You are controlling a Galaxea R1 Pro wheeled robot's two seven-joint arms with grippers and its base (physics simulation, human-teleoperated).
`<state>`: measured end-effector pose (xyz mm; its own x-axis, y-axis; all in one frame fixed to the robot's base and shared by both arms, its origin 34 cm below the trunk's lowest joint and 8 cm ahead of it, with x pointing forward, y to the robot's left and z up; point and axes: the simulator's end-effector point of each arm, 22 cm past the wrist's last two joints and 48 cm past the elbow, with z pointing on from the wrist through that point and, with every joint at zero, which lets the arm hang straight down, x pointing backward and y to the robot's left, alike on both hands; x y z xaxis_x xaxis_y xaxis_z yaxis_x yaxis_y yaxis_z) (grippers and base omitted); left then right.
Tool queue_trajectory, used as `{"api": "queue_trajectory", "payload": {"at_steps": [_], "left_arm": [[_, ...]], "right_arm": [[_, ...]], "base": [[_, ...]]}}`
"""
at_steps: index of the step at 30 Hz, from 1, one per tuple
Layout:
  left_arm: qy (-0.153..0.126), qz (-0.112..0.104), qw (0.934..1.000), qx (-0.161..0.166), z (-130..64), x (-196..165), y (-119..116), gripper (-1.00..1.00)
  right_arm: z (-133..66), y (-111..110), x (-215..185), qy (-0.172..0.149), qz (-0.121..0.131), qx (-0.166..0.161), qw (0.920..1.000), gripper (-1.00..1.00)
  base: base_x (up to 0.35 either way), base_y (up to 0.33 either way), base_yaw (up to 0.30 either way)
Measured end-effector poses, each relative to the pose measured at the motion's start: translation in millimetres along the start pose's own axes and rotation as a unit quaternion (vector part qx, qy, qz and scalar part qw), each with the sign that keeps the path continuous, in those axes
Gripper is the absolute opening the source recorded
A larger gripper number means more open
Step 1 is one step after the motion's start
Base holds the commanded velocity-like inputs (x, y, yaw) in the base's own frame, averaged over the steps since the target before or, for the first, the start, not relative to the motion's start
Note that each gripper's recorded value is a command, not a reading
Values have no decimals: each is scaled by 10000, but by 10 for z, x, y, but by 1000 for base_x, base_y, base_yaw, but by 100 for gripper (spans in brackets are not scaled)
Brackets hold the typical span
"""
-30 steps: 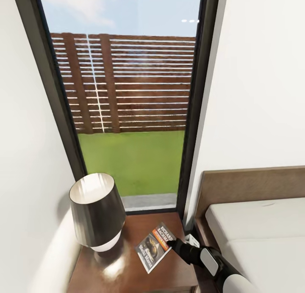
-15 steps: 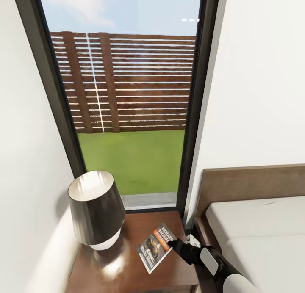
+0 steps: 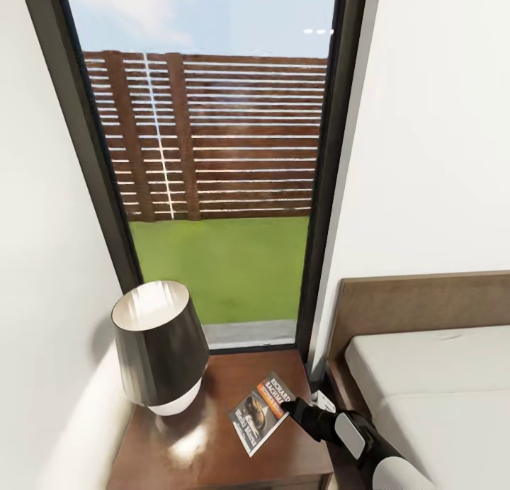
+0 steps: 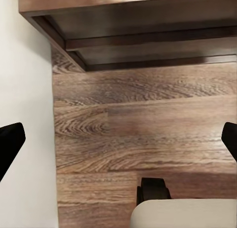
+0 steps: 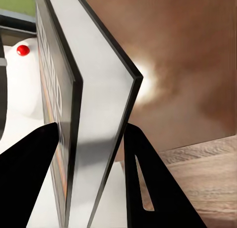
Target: In the bedroom, move the book from the bed onto either nightstand, and place the two sandals side by side next to the bed.
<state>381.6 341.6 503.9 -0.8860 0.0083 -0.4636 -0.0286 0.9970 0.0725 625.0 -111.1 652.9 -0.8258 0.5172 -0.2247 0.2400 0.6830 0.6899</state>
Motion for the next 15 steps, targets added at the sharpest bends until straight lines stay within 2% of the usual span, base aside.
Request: {"api": "queue_trajectory", "payload": {"at_steps": [15], "left_arm": [[-7,13,10000,6,215,115,-22,100]], "right_arm": [[162,-115,-36,-58,-20,-28,10000,-100]], "base": [[0,0,0]]}}
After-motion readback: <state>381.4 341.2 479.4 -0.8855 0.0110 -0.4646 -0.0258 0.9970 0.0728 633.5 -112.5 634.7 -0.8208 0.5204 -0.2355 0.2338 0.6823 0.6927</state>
